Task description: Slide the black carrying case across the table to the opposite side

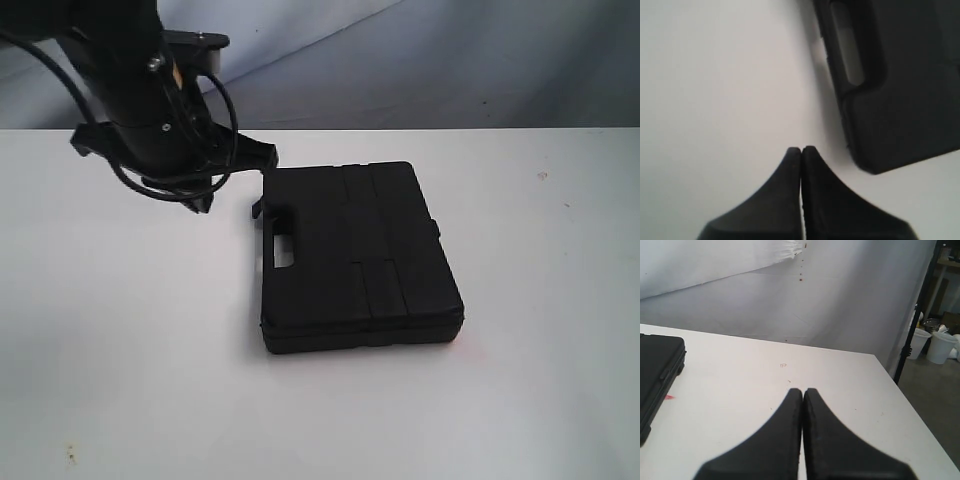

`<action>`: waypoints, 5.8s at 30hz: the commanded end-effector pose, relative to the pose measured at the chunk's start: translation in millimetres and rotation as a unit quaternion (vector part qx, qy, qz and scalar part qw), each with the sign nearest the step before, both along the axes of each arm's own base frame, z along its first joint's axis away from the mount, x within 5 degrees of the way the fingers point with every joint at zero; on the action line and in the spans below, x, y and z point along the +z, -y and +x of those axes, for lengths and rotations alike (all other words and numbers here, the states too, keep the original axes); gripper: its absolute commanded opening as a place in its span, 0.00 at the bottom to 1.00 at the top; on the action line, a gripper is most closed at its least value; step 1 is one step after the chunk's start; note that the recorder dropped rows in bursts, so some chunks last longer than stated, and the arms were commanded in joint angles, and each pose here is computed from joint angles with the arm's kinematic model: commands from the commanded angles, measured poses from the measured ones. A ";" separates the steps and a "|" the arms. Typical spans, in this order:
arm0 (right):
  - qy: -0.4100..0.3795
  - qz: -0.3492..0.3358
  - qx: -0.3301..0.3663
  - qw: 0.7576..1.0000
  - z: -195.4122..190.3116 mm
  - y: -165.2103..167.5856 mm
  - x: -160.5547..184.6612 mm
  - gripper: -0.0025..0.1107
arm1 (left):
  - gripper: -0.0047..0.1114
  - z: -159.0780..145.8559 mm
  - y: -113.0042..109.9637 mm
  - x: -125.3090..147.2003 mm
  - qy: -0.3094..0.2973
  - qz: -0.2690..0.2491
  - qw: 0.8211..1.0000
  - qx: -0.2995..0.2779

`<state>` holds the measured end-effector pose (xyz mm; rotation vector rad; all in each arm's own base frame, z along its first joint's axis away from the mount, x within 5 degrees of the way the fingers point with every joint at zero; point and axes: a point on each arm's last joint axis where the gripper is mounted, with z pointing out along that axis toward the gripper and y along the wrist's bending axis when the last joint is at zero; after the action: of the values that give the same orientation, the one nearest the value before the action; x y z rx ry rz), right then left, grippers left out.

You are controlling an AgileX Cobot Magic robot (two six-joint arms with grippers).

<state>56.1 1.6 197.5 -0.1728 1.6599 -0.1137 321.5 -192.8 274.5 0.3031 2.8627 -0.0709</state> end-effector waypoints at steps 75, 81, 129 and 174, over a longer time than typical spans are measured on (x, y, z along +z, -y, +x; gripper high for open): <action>0.000 0.004 -0.003 1.000 -0.1 0.2 -1.0 0.02 | 0.04 74.8 34.7 -146.3 -0.006 0.044 0.993 0.105; 0.000 0.004 -0.003 1.000 -0.1 0.2 -1.0 0.02 | 0.04 75.5 32.4 -145.9 -0.001 0.064 0.995 0.078; 0.000 0.004 -0.003 1.000 -0.1 0.2 -1.0 0.02 | 0.04 58.9 -165.4 -142.0 0.008 0.072 0.989 0.126; 0.000 0.004 -0.003 1.000 -0.1 0.2 -1.0 0.02 | 0.04 55.1 -189.4 -132.5 0.018 0.032 0.986 0.161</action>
<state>56.1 1.6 197.4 -0.1728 1.6606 -0.1137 375.9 -0.9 132.6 -0.1375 2.8730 0.0962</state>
